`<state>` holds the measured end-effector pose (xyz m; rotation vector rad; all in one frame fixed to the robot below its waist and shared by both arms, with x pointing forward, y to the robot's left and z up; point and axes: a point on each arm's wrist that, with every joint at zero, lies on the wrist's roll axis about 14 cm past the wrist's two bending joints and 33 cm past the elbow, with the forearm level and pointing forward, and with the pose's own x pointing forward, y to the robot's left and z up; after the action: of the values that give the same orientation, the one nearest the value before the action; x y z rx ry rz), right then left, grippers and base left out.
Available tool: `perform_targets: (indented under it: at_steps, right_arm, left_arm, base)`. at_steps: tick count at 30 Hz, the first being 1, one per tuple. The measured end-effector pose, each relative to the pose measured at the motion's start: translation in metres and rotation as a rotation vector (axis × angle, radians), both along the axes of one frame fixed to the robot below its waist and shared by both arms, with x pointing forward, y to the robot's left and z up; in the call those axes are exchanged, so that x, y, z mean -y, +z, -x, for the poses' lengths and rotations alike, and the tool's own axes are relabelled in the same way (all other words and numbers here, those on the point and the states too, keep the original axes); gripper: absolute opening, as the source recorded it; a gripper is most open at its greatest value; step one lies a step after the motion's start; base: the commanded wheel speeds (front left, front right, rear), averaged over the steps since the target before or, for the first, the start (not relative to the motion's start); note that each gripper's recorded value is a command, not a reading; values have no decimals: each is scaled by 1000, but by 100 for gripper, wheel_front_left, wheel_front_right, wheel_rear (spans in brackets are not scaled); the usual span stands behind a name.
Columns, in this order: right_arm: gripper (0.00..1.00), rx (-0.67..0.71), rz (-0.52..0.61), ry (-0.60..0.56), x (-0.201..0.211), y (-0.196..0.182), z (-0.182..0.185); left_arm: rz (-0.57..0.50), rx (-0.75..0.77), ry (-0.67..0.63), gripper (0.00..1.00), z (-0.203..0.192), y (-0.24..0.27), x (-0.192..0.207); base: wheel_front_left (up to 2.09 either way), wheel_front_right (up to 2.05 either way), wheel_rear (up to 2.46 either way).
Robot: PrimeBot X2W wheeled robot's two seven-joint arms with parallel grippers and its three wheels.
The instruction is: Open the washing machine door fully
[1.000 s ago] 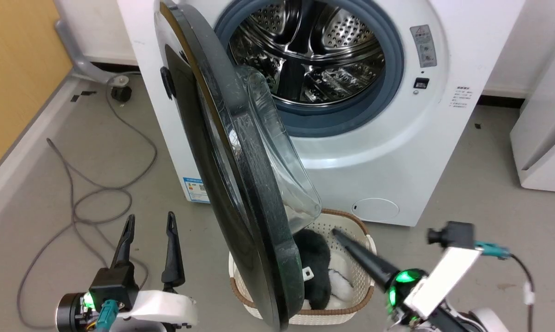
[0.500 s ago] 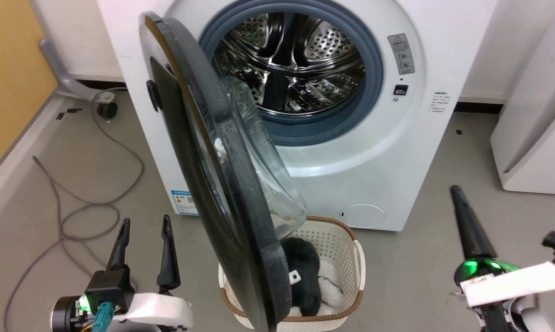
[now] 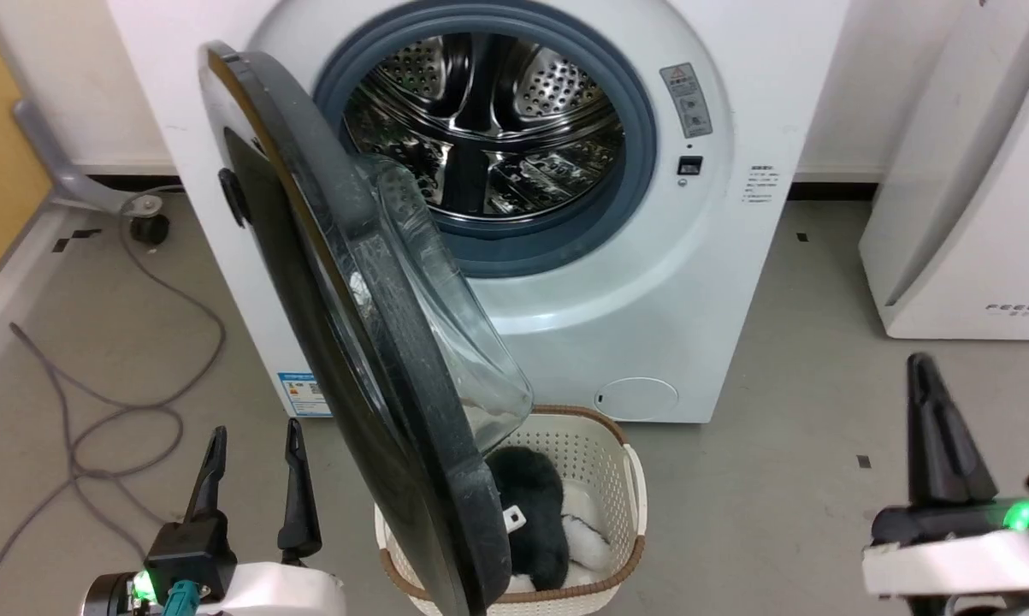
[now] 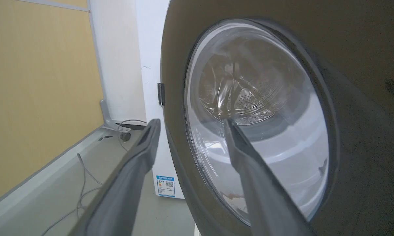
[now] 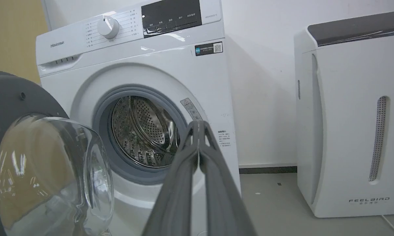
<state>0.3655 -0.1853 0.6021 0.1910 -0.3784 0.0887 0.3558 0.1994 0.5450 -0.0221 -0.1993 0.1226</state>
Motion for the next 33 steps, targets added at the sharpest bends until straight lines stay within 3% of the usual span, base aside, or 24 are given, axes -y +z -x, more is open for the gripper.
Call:
perform_targets:
  at_steps: [5, 8, 10, 17, 25, 26, 27, 28, 33]
  right_arm:
    - [0, -65, 127, -18, -5, -22, 6]
    - [0, -129, 116, -19, -6, -43, 10]
    - [100, -165, 120, -18, -6, -55, 11]
    - [100, -233, 189, -23, -7, -77, 12]
    - [100, -234, 178, -34, -2, -77, 10]
    - [100, -232, 177, -35, -2, -76, 10]
    - [100, -231, 177, -36, -2, -76, 10]
    - [100, -229, 178, -36, -2, -75, 10]
    - [100, -215, 176, -38, -1, -71, 9]
  left_arm:
    - [0, -3, -13, 100, -3, -1, 4]
    - [0, -4, -16, 100, -4, -1, 5]
    - [0, -4, -18, 100, -4, -1, 6]
    - [1, -7, -13, 100, -3, -2, 4]
    - [0, -13, 8, 100, -2, -4, 0]
    - [0, -13, 9, 46, -2, -4, 0]
    - [-1, -10, 13, 17, -1, -3, -2]
    - [-2, -8, 15, 0, -1, -2, -3]
    - [-20, 27, 32, 0, -1, 9, -8]
  base:
    - [0, 0, 0]
    - [0, 0, 0]
    - [0, 0, 0]
    - [0, 0, 0]
    - [0, 0, 0]
    - [0, 0, 0]
    - [0, 0, 0]
    - [0, 0, 0]
    - [0, 0, 0]
